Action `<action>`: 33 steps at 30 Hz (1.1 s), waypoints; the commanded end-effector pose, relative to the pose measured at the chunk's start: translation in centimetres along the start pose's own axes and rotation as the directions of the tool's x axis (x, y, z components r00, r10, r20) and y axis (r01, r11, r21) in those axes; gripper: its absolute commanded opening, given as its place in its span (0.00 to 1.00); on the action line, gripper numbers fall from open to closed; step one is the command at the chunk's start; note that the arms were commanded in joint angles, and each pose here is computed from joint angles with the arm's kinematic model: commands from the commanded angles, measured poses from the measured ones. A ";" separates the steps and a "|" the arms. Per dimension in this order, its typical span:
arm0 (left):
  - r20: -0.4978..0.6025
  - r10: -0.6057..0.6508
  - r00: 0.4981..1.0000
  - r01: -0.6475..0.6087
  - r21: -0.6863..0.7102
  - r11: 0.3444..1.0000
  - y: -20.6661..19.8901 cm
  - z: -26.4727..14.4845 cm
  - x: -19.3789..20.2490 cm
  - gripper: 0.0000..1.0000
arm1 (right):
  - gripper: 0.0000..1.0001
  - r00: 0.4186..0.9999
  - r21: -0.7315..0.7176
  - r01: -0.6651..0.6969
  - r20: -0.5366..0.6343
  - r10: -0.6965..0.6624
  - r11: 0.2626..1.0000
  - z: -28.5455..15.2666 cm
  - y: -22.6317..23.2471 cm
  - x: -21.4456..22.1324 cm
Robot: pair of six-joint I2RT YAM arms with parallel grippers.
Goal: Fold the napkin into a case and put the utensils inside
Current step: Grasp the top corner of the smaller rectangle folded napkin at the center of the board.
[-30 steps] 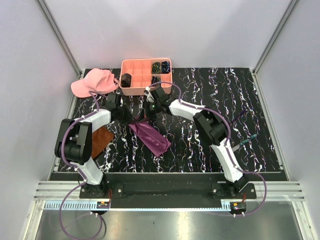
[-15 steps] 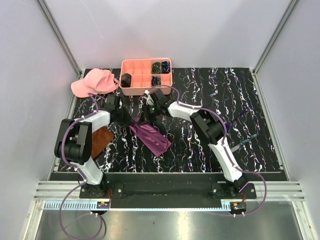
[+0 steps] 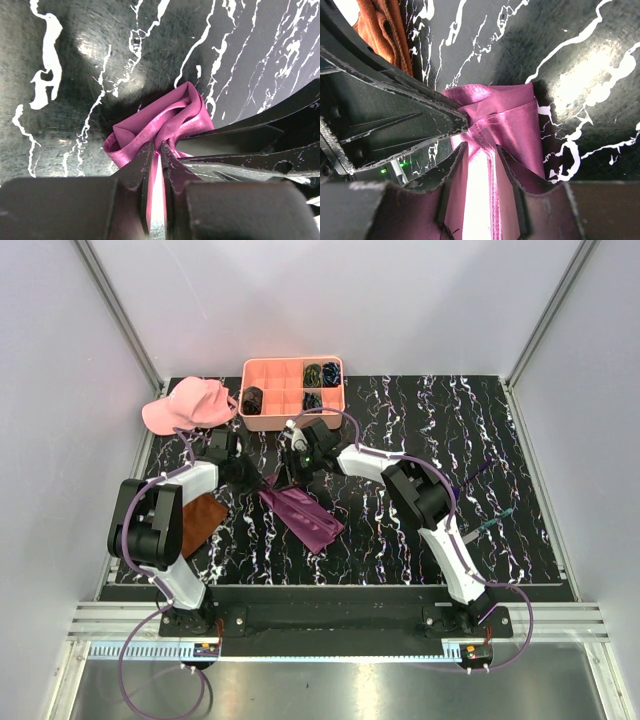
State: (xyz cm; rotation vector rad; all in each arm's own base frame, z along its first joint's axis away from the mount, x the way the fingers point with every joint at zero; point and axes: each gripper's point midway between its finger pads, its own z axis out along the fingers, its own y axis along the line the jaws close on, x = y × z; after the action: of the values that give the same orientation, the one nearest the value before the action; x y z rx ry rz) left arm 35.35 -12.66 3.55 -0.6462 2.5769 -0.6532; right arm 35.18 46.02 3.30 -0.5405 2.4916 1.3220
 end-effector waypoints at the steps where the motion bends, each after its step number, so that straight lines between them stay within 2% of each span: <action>1: 0.012 -0.004 1.000 0.003 0.079 0.997 -2.0 -0.8 -0.9 0.09 | 0.39 0.991 -0.035 0.119 0.068 -0.116 0.992 -1.5 3.1 -2.2; 8: 0.004 -0.016 1.000 0.015 0.105 0.994 -2.6 -0.8 -0.9 0.00 | 0.45 0.989 -0.035 0.141 0.057 -0.138 0.989 -1.2 3.5 -2.0; 20: -0.030 -0.041 0.999 0.046 0.179 0.983 -4.2 -1.5 -0.5 0.00 | 0.44 0.981 0.022 0.174 0.079 -0.175 0.985 -0.9 3.5 -2.6; 23: -0.043 -0.048 0.998 0.056 0.199 0.978 -4.5 -1.6 -0.3 0.00 | 0.40 0.980 0.034 0.176 0.086 -0.178 0.984 -1.0 3.5 -2.8; 27: -0.045 -0.050 0.998 0.058 0.211 0.976 -4.7 -1.7 -0.2 0.00 | 0.22 0.977 0.062 0.179 0.104 -0.184 0.982 -1.3 3.3 -3.2; 28: -0.045 -0.049 0.998 0.057 0.210 0.976 -4.6 -1.7 -0.1 0.00 | 0.12 0.978 0.063 0.177 0.104 -0.183 0.982 -1.3 3.3 -3.2; 30: -0.045 -0.041 0.998 0.050 0.213 0.976 -4.6 -1.7 0.0 0.00 | 0.03 0.977 0.066 0.173 0.111 -0.180 0.983 -1.6 3.5 -3.4; 32: -0.035 -0.028 0.999 0.034 0.206 0.978 -4.4 -1.9 -0.1 0.08 | 0.00 0.978 0.080 0.161 0.121 -0.170 0.984 -1.9 3.5 -3.6; 33: -0.017 -0.025 1.000 0.027 0.176 0.984 -3.8 -1.9 -0.1 0.17 | 0.00 0.980 0.082 0.152 0.118 -0.161 0.985 -2.0 3.4 -3.5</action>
State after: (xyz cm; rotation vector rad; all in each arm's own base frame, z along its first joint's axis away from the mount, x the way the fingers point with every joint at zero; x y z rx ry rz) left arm 35.74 -14.62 5.18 -0.6828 2.5424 -0.8551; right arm 35.74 46.13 3.27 -0.6128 2.4455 1.1822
